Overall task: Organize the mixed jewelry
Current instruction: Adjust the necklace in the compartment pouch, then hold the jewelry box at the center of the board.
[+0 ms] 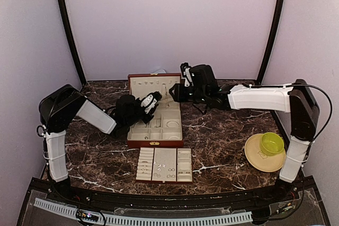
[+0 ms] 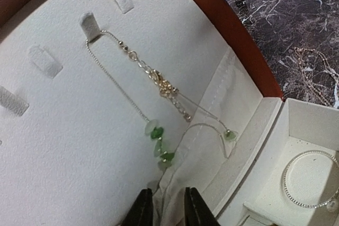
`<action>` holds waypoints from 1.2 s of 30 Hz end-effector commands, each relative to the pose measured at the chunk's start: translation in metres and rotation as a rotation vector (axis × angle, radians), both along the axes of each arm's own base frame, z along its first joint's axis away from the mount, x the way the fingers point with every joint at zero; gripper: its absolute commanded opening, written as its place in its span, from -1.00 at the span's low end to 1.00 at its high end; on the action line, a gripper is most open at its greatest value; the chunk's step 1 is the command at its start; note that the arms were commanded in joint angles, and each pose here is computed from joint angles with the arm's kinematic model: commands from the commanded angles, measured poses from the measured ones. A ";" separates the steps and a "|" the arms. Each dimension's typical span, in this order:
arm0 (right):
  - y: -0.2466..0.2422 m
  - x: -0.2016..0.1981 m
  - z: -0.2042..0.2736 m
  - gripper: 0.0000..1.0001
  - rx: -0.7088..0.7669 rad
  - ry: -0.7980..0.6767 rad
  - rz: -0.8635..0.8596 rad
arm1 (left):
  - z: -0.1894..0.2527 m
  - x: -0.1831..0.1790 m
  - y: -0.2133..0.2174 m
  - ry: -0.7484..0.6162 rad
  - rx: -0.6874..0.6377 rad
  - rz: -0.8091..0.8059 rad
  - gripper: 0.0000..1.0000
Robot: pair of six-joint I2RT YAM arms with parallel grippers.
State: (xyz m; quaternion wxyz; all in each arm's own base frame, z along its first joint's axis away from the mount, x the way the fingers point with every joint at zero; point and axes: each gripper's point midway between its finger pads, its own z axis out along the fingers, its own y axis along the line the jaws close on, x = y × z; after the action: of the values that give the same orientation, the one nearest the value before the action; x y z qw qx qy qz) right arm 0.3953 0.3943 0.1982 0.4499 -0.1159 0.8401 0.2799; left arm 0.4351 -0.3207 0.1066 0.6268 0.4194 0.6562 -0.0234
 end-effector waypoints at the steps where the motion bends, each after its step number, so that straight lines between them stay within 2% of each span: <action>1: -0.009 -0.007 0.046 -0.06 0.026 -0.135 0.045 | 0.023 -0.012 -0.006 -0.009 -0.046 -0.039 -0.45; 6: -0.017 -0.014 0.066 0.27 -0.025 -0.214 0.105 | 0.045 -0.018 -0.001 -0.022 -0.089 -0.036 -0.27; 9: -0.022 -0.012 0.076 0.59 -0.076 -0.254 0.137 | 0.064 -0.025 0.004 -0.034 -0.134 -0.035 -0.19; 11: -0.025 -0.009 0.078 0.69 -0.108 -0.266 0.146 | 0.070 -0.030 0.008 -0.030 -0.152 -0.032 -0.16; 15: -0.024 -0.001 0.083 0.72 -0.147 -0.300 0.195 | 0.076 -0.044 0.013 0.006 -0.188 -0.052 -0.14; 19: -0.022 0.007 0.078 0.74 -0.193 -0.295 0.269 | 0.094 -0.048 0.032 0.047 -0.275 0.027 -0.08; 24: -0.011 0.019 0.074 0.76 -0.260 -0.321 0.370 | 0.104 -0.037 0.068 0.262 -0.441 0.150 0.04; 28: -0.005 0.031 0.069 0.76 -0.324 -0.351 0.410 | 0.114 -0.033 0.098 0.346 -0.560 0.178 0.20; 36: 0.010 0.045 0.063 0.76 -0.400 -0.376 0.487 | 0.104 -0.012 0.107 0.430 -0.585 0.145 0.31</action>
State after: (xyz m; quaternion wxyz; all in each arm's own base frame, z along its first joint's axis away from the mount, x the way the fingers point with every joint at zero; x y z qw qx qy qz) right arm 0.4372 0.3966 0.2524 0.4837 -0.4104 0.7500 0.1873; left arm 0.4201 -0.2014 0.2161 0.6005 0.1557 0.7571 -0.2049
